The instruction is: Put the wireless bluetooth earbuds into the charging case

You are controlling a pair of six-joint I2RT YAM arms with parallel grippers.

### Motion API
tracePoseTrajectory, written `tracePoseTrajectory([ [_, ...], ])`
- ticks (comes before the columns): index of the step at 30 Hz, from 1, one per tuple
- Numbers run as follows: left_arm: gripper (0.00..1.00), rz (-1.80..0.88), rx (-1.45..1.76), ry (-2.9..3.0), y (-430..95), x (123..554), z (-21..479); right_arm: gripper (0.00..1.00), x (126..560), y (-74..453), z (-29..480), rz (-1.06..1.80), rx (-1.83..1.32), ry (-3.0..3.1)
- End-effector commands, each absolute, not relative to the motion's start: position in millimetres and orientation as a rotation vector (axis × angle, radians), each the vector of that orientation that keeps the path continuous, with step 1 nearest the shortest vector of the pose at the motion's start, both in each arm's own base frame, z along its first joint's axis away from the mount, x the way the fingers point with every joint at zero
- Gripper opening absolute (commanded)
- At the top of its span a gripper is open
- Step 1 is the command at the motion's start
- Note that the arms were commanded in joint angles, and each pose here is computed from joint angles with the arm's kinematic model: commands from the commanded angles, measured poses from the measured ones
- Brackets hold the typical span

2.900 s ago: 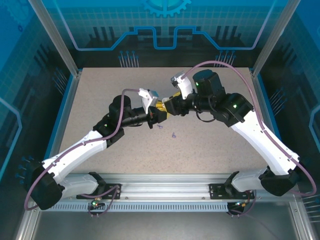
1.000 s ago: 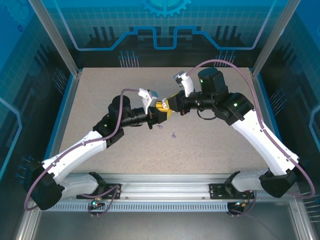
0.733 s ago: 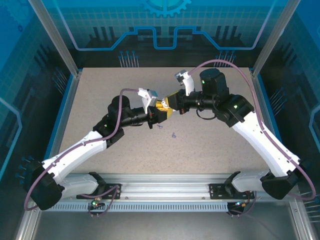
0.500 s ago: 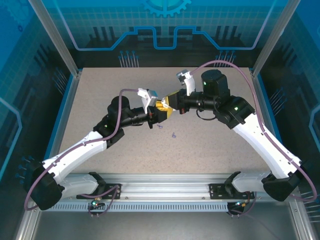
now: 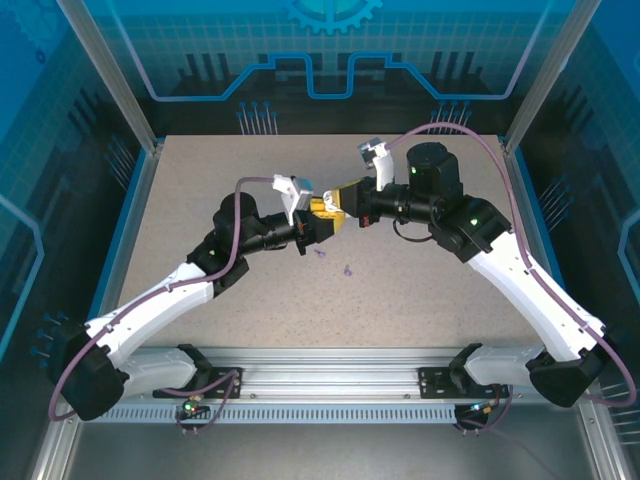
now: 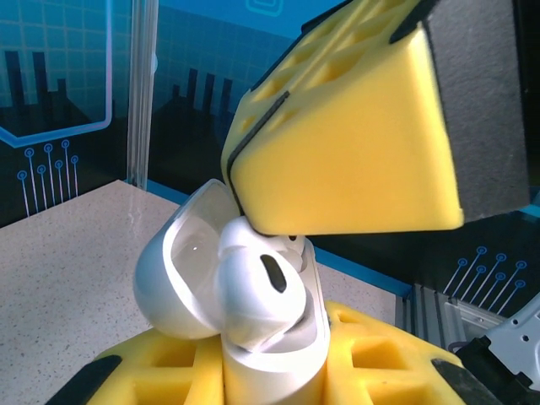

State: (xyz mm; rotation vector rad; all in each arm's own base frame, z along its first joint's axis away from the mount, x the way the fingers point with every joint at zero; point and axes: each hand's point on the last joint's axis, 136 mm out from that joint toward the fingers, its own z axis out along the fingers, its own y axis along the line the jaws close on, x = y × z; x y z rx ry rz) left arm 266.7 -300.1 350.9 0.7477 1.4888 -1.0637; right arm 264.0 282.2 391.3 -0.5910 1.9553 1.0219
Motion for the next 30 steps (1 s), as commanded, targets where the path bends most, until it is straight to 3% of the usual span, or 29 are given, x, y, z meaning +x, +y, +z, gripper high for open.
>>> tracePoseTrajectory([
  [1, 0.03, -1.082, 0.715, 1.439, -300, 266, 365, 0.04, 266, 278, 402, 1.032, -0.558, 1.911],
  [10, 0.03, -1.085, 0.678, 1.446, -301, 274, 364, 0.0, 267, 278, 414, 1.051, -0.528, 1.849],
  [30, 0.04, -1.057, 0.63, 1.419, -290, 271, 375, 0.0, 263, 264, 384, 0.916, -0.567, 1.954],
])
